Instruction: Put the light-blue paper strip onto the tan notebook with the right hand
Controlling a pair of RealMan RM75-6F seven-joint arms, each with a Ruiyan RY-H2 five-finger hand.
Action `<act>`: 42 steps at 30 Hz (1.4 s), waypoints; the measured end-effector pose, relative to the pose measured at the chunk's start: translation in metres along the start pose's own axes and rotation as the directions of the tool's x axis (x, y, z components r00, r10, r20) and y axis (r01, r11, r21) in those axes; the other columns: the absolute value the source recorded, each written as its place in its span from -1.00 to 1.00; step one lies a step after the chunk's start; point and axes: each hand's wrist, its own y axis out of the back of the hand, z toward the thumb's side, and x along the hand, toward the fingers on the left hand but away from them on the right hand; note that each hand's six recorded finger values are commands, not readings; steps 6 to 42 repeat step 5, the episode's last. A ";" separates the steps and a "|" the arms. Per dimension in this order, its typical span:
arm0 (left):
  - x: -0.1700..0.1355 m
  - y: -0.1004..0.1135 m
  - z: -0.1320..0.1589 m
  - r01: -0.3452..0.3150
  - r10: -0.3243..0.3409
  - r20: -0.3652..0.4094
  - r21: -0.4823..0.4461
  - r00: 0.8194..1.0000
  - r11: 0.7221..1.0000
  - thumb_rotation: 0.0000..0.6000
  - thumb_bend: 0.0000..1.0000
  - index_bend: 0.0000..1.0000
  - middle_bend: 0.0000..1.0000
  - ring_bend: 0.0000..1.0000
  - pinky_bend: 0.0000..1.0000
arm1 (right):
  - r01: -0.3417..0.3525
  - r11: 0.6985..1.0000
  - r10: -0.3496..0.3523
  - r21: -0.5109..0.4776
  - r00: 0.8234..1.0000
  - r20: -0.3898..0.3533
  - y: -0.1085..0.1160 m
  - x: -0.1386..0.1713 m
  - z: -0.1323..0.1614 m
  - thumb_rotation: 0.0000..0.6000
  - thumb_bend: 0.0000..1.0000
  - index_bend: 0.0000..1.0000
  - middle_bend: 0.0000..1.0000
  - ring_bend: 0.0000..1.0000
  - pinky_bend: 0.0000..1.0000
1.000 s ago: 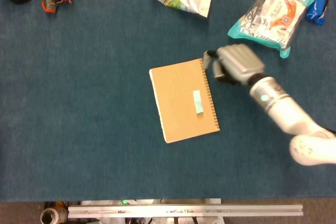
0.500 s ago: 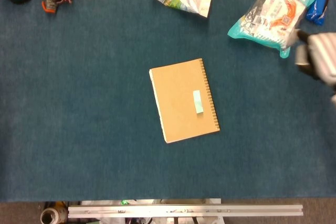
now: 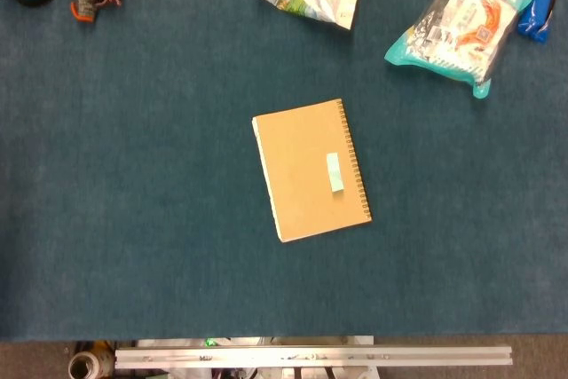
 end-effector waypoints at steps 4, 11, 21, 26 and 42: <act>-0.001 0.000 0.002 0.000 0.000 0.005 -0.001 1.000 1.000 1.00 -0.35 -0.97 -1.00 -1.00 -1.00 | -0.003 1.000 0.003 -0.012 1.000 0.005 0.001 0.013 -0.003 1.00 -0.44 -0.16 0.03 0.01 0.54; -0.001 0.000 0.003 -0.001 0.001 0.006 -0.001 1.000 1.000 1.00 -0.35 -0.97 -1.00 -1.00 -1.00 | -0.001 1.000 0.001 -0.016 1.000 0.005 0.001 0.014 -0.003 1.00 -0.44 -0.16 0.03 0.01 0.54; -0.001 0.000 0.003 -0.001 0.001 0.006 -0.001 1.000 1.000 1.00 -0.35 -0.97 -1.00 -1.00 -1.00 | -0.001 1.000 0.001 -0.016 1.000 0.005 0.001 0.014 -0.003 1.00 -0.44 -0.16 0.03 0.01 0.54; -0.001 0.000 0.003 -0.001 0.001 0.006 -0.001 1.000 1.000 1.00 -0.35 -0.97 -1.00 -1.00 -1.00 | -0.001 1.000 0.001 -0.016 1.000 0.005 0.001 0.014 -0.003 1.00 -0.44 -0.16 0.03 0.01 0.54; -0.001 0.000 0.003 -0.001 0.001 0.006 -0.001 1.000 1.000 1.00 -0.35 -0.97 -1.00 -1.00 -1.00 | -0.001 1.000 0.001 -0.016 1.000 0.005 0.001 0.014 -0.003 1.00 -0.44 -0.16 0.03 0.01 0.54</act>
